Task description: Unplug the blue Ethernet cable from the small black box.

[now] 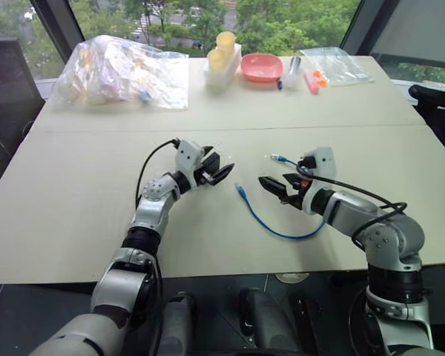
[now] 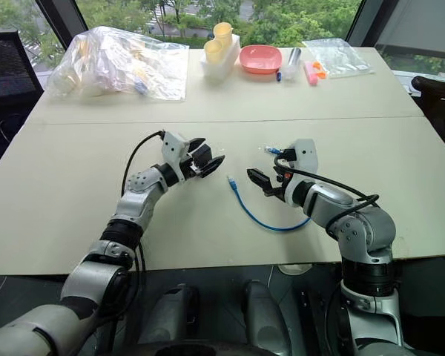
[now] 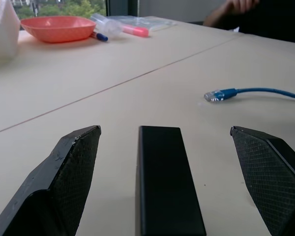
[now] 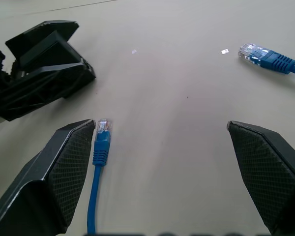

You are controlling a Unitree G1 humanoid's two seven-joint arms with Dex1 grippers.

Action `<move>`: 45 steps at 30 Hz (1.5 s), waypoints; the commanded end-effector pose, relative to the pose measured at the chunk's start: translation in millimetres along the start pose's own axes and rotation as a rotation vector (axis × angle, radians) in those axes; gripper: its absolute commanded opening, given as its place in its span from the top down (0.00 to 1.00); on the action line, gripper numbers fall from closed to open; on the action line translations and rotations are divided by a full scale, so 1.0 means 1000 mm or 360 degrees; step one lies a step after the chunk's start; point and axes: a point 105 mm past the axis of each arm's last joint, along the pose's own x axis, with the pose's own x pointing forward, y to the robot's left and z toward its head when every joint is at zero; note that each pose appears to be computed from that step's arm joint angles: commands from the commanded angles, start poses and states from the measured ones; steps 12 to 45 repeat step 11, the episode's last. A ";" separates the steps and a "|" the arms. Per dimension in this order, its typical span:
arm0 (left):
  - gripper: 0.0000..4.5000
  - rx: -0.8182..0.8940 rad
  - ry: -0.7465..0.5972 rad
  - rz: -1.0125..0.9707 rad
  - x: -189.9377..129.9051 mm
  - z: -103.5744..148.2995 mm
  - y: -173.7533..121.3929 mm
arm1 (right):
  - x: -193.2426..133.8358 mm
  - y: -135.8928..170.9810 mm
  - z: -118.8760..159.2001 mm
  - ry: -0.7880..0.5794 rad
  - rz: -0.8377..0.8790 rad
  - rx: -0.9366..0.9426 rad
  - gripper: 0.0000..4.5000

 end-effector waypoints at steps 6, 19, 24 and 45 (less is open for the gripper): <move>0.01 0.0031 0.0035 0.0145 -0.057 0.052 0.023 | -0.017 -0.008 0.011 -0.0119 0.0014 -0.0087 0.00; 0.01 -0.0048 0.0185 0.0161 -0.098 0.049 0.026 | -0.028 -0.006 0.003 -0.0137 0.0141 -0.0155 0.00; 0.01 -0.0048 0.0185 0.0161 -0.098 0.049 0.026 | -0.028 -0.006 0.003 -0.0137 0.0141 -0.0155 0.00; 0.01 -0.0048 0.0185 0.0161 -0.098 0.049 0.026 | -0.028 -0.006 0.003 -0.0137 0.0141 -0.0155 0.00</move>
